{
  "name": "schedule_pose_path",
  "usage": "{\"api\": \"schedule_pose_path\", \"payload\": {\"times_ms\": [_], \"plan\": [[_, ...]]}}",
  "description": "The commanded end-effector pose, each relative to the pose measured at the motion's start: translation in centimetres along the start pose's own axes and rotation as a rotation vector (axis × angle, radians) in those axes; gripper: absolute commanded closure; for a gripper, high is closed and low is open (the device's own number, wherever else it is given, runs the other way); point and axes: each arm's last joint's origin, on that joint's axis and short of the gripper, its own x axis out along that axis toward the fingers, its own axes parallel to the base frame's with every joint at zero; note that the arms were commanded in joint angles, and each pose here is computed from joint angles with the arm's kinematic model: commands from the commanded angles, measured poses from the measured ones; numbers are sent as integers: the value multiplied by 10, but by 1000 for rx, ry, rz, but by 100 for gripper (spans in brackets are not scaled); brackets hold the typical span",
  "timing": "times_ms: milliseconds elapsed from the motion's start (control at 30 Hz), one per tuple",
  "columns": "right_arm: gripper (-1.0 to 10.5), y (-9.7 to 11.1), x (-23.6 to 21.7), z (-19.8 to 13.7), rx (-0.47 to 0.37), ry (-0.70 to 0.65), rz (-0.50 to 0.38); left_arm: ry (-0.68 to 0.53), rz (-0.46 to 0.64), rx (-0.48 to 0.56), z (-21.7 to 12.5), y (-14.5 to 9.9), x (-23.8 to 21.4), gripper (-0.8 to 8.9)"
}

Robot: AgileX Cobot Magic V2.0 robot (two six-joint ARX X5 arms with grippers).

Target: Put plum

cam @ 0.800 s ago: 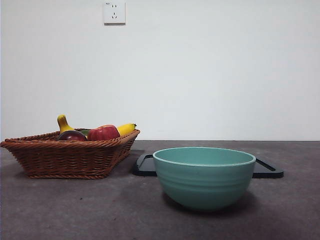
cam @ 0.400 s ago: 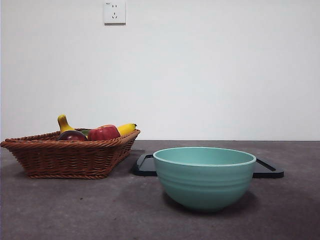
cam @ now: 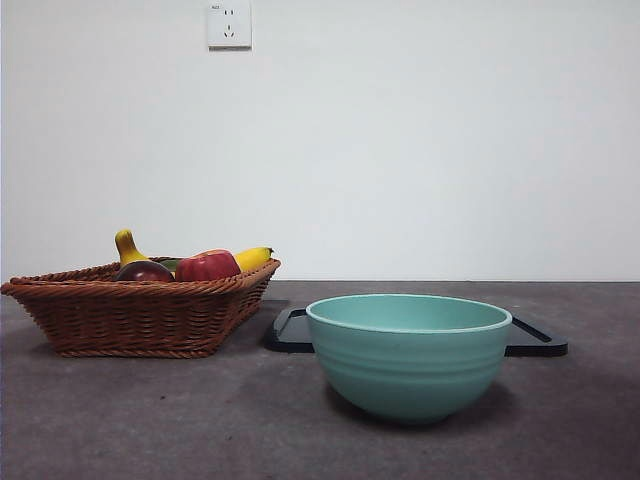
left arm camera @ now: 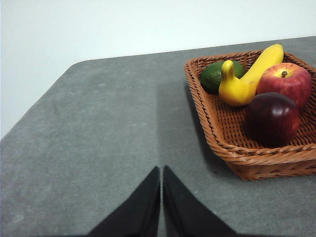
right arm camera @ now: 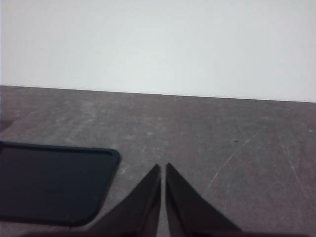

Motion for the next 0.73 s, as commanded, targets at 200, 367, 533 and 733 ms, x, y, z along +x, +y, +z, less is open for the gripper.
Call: {"api": "schedule_pose_path", "payload": {"times_ms": [200, 367, 533, 733], "plan": [[940, 0, -1, -14, 27, 131, -7, 27, -3, -10, -7, -1, 2, 806], [940, 0, -1, -18, 35, 172, -7, 27, -3, -10, -7, -1, 2, 806], [940, 0, -1, -18, 35, 170, -7, 27, -3, -10, -7, -1, 2, 806], [940, 0, -1, -16, 33, 152, -6, 27, -3, -10, -7, -1, 2, 806]]}}
